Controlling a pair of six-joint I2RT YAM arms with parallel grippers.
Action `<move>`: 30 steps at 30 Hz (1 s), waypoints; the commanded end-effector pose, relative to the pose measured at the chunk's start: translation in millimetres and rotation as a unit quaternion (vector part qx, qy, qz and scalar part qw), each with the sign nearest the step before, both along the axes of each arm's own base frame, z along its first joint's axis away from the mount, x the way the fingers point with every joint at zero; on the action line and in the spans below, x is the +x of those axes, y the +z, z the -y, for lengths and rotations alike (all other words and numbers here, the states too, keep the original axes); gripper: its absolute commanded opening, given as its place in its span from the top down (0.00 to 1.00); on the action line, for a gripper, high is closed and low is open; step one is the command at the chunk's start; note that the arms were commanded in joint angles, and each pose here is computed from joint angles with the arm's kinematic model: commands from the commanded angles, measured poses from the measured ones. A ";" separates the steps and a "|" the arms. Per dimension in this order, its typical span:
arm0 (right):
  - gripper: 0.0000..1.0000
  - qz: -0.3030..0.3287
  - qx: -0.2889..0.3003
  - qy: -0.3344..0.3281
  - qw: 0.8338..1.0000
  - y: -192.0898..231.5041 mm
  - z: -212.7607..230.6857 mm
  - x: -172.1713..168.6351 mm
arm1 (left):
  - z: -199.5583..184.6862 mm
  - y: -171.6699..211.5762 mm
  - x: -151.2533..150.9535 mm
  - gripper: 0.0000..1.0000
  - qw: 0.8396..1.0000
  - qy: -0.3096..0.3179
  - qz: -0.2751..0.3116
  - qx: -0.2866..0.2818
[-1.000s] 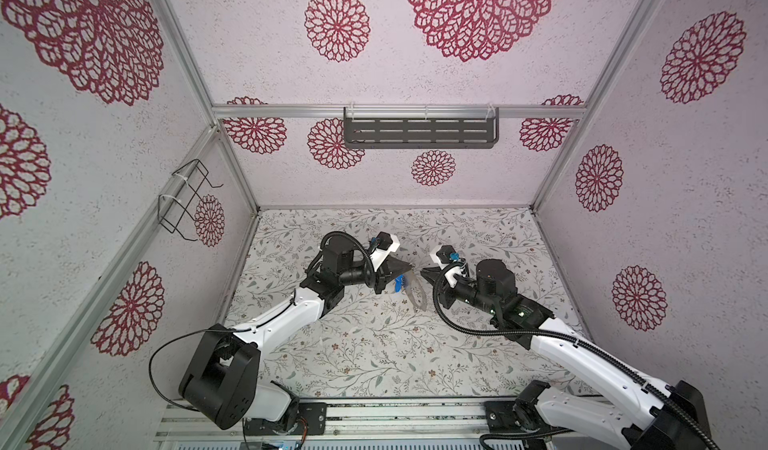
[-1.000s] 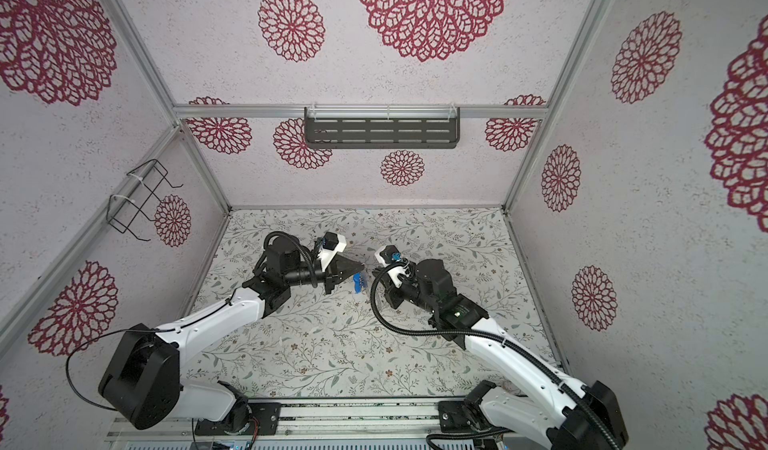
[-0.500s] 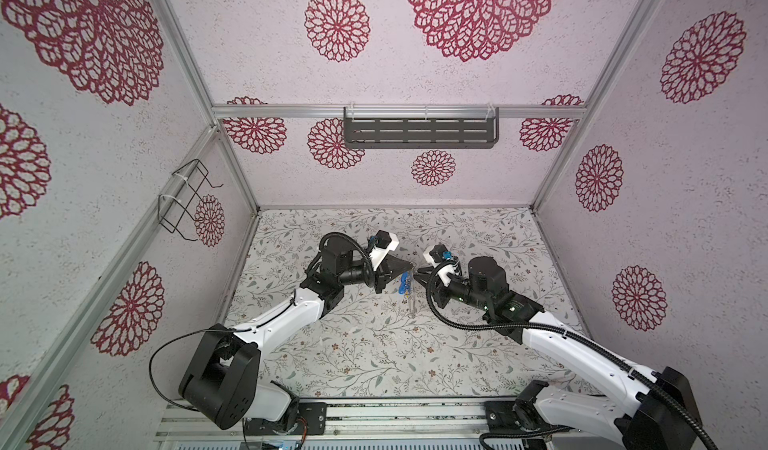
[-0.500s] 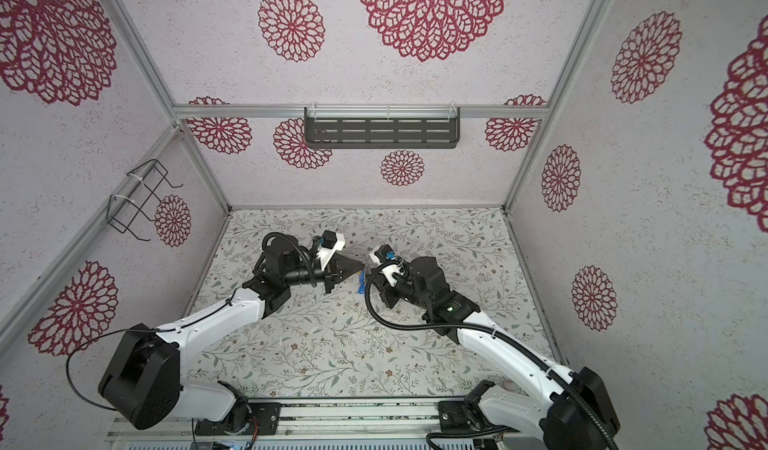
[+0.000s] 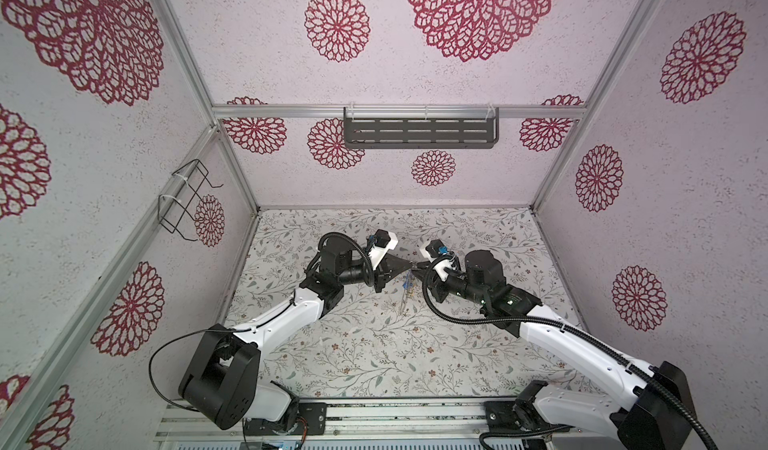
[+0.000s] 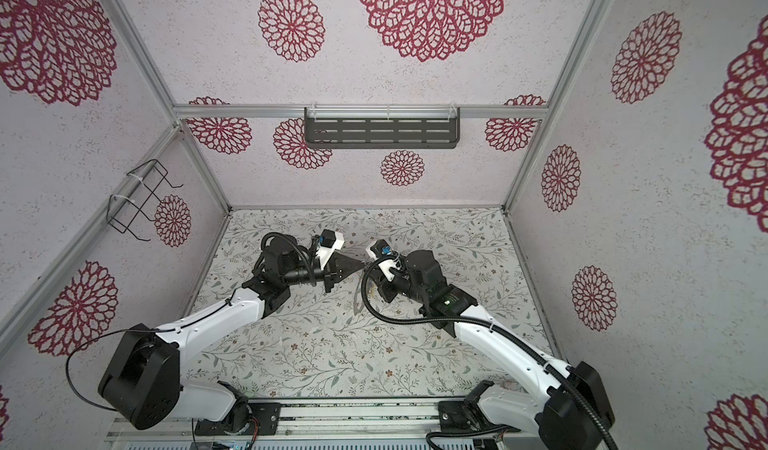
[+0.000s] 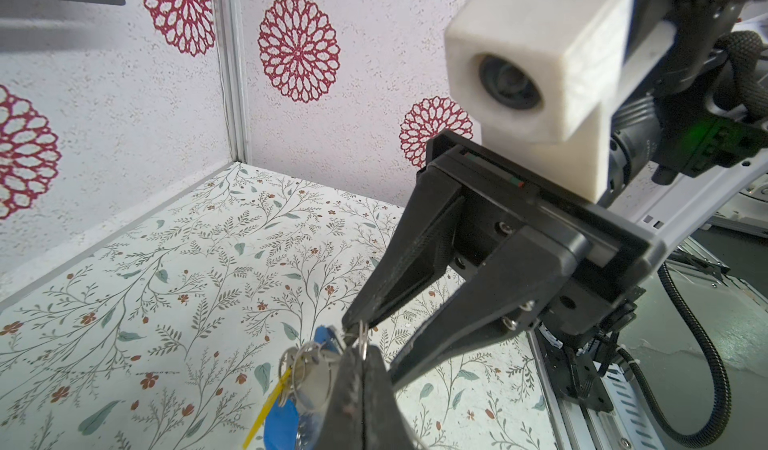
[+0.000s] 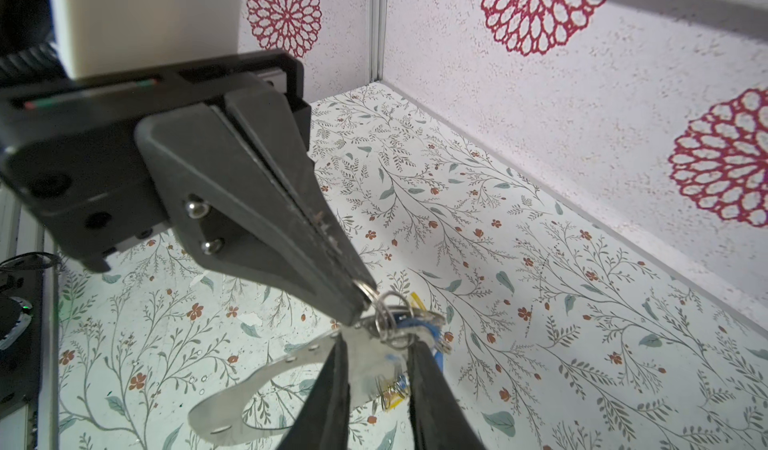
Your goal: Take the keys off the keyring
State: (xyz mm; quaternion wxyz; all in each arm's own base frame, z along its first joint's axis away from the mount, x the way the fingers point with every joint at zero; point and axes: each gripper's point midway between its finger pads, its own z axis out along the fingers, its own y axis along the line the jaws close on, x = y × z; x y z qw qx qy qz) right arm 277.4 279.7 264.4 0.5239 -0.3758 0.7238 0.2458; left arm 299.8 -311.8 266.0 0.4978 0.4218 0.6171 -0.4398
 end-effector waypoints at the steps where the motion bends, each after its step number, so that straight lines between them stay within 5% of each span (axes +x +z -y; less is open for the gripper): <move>1: 0.72 0.035 0.006 -0.016 0.999 20.8 12.7 -3.8 | -4.3 17.6 -5.1 1.00 0.999 -0.005 0.030 -0.014; 30: 0.65 0.055 -0.015 -0.003 0.998 27.2 -2.7 13.0 | -1.4 20.6 -5.9 1.00 1.000 -0.015 0.020 -0.019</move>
